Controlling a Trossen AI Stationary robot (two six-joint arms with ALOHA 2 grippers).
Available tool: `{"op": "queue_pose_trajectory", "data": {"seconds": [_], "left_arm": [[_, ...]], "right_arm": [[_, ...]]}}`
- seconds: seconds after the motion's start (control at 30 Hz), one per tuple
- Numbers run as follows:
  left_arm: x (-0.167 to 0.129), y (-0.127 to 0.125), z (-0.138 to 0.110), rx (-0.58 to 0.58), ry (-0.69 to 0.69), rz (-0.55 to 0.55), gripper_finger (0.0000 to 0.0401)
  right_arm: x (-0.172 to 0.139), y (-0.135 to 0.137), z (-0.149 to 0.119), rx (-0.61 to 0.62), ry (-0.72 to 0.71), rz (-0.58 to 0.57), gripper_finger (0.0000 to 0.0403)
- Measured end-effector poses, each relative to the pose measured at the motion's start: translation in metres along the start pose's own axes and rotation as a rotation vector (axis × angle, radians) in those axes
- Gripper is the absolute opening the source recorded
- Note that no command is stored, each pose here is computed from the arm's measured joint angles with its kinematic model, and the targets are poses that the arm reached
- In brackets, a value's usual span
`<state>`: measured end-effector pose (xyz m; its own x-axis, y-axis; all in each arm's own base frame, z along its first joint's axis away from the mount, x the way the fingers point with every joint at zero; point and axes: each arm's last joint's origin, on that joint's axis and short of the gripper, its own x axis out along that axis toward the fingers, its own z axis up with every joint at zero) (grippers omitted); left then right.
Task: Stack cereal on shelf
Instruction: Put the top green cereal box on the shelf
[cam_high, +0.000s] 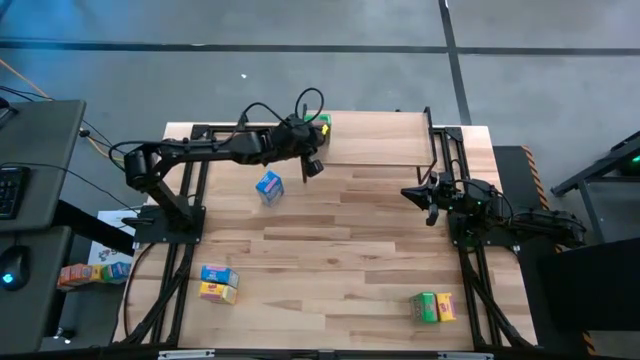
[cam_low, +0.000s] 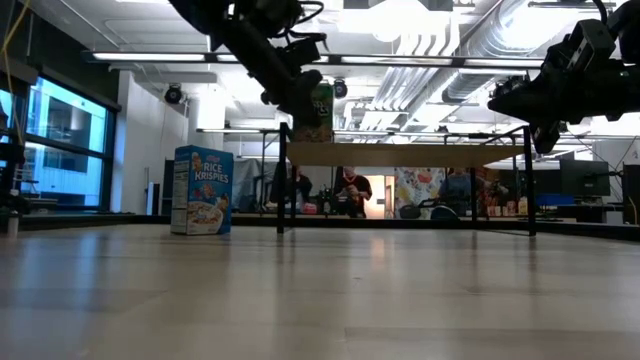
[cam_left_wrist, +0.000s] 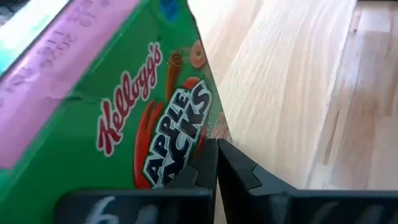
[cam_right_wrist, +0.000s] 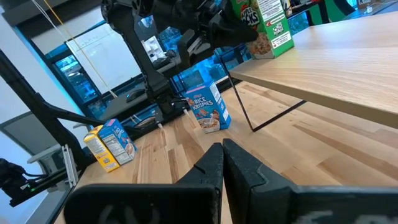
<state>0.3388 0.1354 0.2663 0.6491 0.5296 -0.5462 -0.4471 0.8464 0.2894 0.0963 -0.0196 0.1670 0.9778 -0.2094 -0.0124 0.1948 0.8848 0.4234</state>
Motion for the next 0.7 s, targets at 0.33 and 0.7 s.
{"op": "queue_pose_trajectory", "data": {"seconds": [0.33,0.7], "left_arm": [[0.004,0.018,-0.004,-0.010,0.019,0.041,0.0000],[0.005,0.020,-0.002,-0.017,-0.020,-0.027,0.0000]], "right_arm": [[0.000,0.000,0.000,0.000,0.000,0.000,0.0000],[0.000,0.000,0.000,0.000,0.000,0.000,0.0000]]}}
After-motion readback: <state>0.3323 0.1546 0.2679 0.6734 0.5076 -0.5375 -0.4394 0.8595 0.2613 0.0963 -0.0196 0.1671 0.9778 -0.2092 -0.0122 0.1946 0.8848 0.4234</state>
